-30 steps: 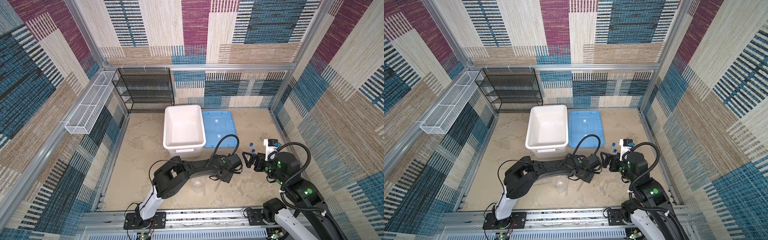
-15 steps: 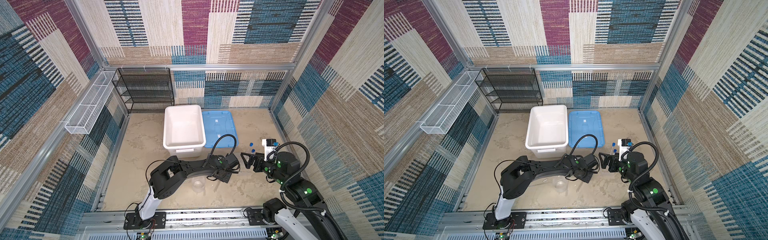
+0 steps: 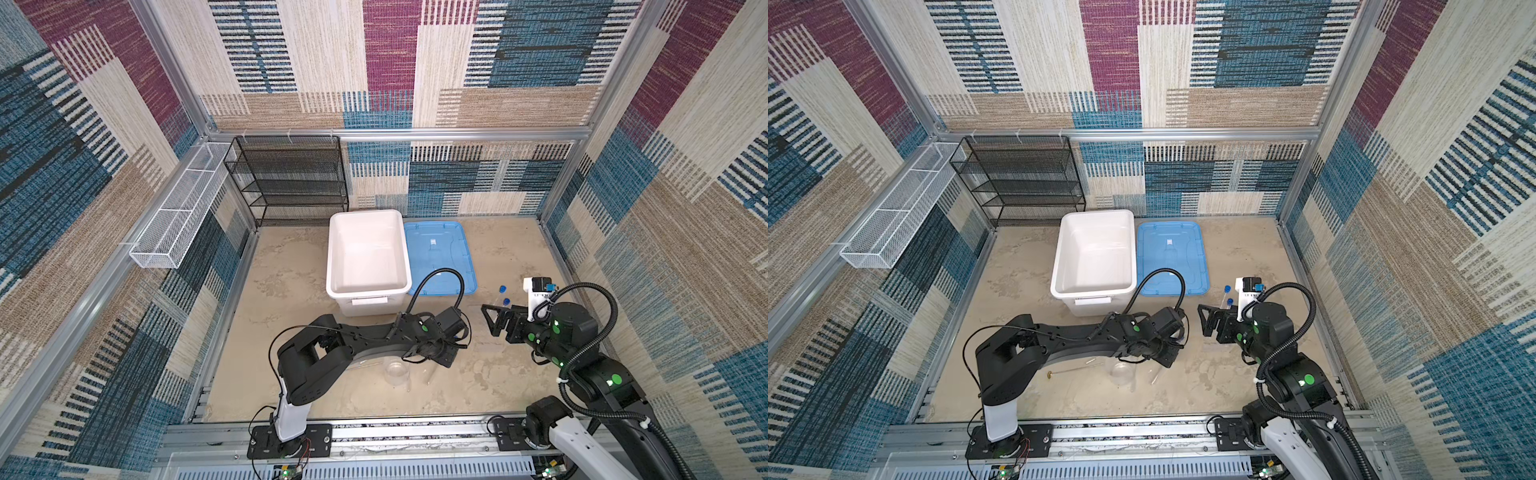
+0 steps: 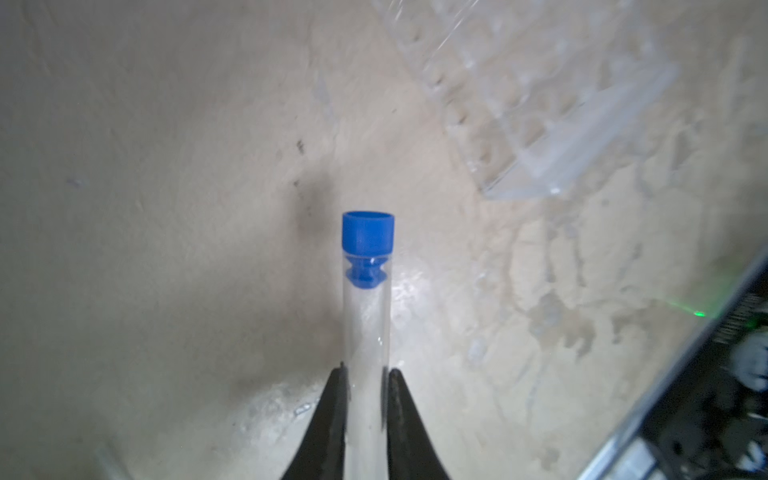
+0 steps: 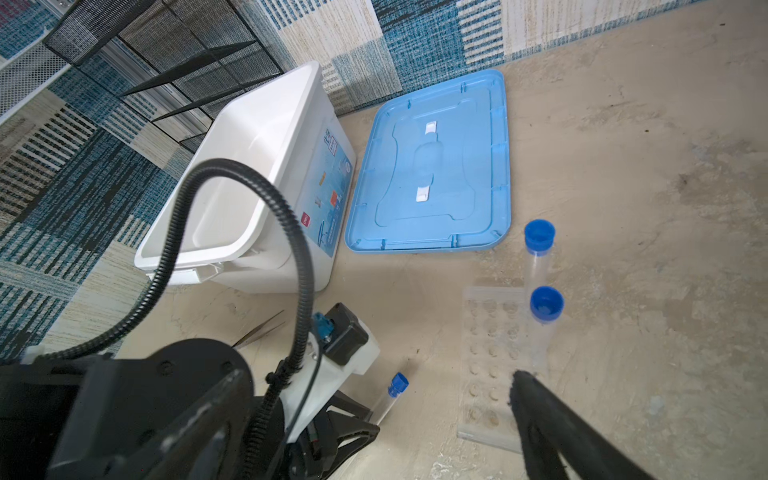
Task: Organize the chemistry lab equipment
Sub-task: 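Lift the third tube with the left gripper toward the right gripper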
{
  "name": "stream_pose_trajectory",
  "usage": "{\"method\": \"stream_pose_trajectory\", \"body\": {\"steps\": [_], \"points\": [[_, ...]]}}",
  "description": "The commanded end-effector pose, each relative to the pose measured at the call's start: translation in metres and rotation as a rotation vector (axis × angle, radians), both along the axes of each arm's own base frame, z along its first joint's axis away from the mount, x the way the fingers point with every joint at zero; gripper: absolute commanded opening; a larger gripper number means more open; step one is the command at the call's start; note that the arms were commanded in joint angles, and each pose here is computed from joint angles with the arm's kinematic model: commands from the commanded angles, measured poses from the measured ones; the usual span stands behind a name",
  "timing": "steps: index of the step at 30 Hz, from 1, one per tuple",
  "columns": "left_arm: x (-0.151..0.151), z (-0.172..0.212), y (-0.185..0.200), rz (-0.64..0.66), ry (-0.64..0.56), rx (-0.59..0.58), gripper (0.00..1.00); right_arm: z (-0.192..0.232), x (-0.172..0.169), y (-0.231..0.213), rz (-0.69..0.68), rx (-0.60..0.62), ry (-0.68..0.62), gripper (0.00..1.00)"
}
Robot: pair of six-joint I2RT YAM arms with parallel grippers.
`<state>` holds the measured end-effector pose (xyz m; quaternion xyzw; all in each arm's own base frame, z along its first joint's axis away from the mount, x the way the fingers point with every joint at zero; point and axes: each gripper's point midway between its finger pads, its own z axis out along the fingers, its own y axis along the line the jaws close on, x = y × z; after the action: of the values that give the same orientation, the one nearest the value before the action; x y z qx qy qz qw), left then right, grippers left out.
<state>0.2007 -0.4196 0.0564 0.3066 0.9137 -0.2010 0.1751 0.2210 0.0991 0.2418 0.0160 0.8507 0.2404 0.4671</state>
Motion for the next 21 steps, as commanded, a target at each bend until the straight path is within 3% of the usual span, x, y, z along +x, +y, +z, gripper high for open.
{"method": "stream_pose_trajectory", "body": {"steps": [1,10,21], "points": [[0.009,0.030,-0.019,-0.053,-0.081,-0.119,0.18,0.005,0.003,-0.001,-0.024,0.019,-0.005,0.99],[0.014,0.094,-0.022,-0.079,-0.225,-0.331,0.18,0.021,-0.005,0.026,0.088,0.177,0.027,1.00],[0.015,0.135,-0.004,-0.060,-0.344,-0.432,0.18,0.029,-0.001,0.056,0.240,0.207,0.106,0.83]]}}
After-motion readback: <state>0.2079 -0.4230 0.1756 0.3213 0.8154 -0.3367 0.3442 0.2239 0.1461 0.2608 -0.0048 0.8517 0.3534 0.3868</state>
